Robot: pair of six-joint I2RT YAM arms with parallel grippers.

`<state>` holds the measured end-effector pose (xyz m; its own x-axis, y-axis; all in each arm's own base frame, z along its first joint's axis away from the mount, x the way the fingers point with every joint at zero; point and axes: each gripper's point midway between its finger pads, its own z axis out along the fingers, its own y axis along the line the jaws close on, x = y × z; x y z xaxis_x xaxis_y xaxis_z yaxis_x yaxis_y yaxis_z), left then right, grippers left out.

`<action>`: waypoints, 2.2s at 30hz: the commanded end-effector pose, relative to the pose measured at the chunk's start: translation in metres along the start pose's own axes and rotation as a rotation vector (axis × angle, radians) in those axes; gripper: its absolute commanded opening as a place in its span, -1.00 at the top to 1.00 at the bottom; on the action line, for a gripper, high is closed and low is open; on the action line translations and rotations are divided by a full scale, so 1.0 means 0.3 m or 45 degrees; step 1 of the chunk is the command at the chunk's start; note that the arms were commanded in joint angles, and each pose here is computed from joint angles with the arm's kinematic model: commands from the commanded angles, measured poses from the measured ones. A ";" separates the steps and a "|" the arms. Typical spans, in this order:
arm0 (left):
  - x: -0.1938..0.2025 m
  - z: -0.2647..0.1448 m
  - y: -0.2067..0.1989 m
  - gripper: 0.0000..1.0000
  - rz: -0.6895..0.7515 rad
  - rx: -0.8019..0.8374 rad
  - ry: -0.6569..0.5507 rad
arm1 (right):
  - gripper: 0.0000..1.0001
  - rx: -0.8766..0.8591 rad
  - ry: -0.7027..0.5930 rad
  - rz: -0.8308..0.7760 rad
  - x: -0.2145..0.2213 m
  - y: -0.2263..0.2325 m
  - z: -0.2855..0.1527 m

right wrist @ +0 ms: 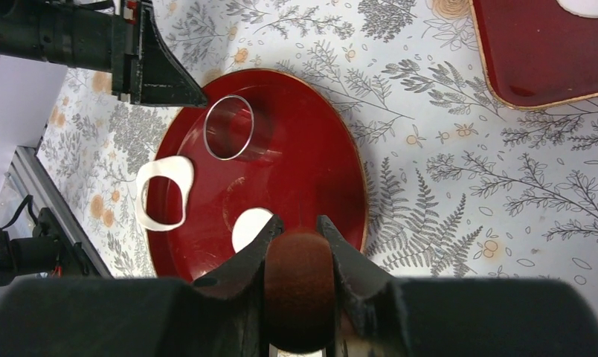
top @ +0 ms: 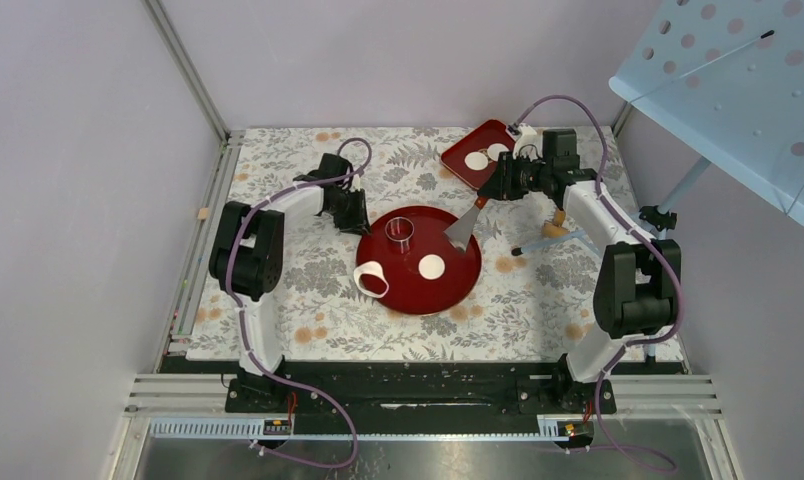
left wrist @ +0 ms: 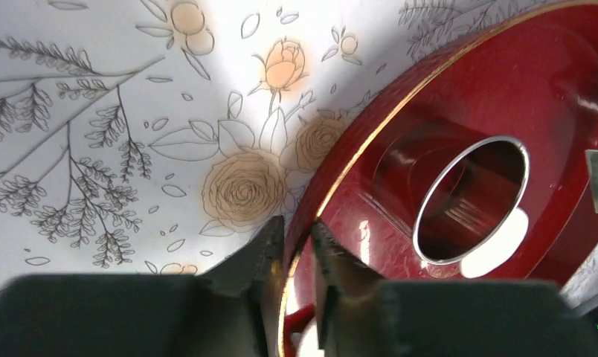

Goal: Roll out the dumpling wrappers from the dough

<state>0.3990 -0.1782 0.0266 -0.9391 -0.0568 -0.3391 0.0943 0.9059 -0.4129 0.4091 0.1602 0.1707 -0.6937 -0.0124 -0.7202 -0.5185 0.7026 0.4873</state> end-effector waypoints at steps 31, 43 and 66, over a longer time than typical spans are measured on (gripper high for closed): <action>-0.193 -0.032 -0.014 1.00 1.182 0.004 0.331 | 1.00 -0.286 -0.135 0.225 -0.229 -0.041 0.133; -0.241 0.000 -0.083 1.00 1.400 -0.004 0.242 | 1.00 -0.283 0.005 0.266 -0.032 -0.008 0.193; -0.224 -0.037 -0.169 1.00 1.238 0.104 0.153 | 1.00 -0.261 0.101 0.148 0.203 0.031 0.261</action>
<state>0.4429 -0.2005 0.0342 -0.4959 0.7944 -0.3508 0.8618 0.4997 -0.0866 0.4069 0.2162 0.0936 -0.8721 0.0454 -0.4871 -0.3958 0.5198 0.7571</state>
